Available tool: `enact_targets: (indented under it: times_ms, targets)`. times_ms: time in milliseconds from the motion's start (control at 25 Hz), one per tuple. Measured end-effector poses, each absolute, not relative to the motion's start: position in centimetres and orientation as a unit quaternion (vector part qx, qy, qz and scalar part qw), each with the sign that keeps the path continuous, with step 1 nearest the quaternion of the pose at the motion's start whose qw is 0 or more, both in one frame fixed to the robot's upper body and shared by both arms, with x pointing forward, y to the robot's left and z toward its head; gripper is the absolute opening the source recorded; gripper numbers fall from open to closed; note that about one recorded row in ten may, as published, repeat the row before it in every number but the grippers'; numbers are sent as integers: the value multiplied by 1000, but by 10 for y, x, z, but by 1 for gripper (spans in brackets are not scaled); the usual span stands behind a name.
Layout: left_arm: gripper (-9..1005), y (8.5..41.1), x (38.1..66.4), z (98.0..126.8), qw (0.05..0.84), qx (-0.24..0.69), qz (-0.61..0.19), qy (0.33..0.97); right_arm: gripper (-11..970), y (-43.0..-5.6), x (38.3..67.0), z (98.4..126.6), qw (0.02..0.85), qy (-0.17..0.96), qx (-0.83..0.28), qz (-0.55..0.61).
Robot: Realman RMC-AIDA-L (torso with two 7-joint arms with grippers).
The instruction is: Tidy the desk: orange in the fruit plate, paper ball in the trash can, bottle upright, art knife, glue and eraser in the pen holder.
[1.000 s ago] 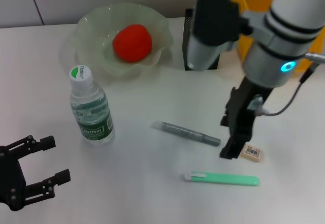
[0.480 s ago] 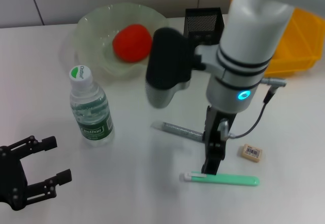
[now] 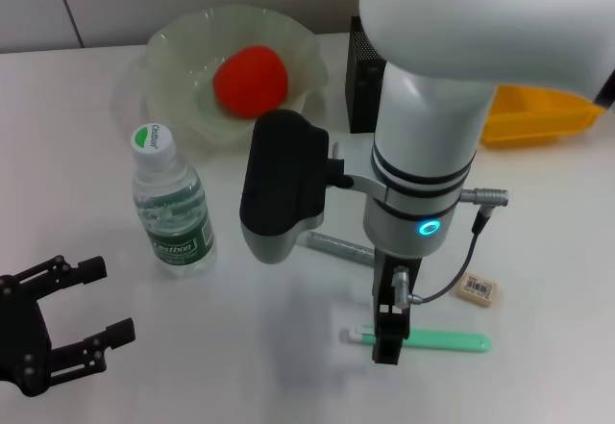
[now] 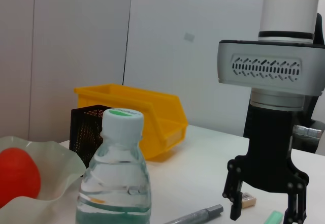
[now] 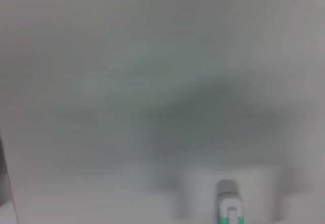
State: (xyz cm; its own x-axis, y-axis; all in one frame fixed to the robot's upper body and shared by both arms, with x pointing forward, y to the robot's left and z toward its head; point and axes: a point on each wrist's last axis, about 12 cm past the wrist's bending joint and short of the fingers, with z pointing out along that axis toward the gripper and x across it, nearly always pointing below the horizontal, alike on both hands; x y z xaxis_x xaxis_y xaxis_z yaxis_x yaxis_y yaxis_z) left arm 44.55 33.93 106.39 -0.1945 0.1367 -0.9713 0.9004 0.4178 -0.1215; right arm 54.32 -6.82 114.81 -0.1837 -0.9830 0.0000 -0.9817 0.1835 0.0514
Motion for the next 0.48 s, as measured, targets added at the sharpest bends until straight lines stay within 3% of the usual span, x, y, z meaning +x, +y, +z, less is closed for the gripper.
enact_targets:
  times_ms: [480]
  targets:
    - [794, 337, 448, 1062, 503, 386, -375, 676, 750, -60, 537, 1132, 9, -772, 636, -22]
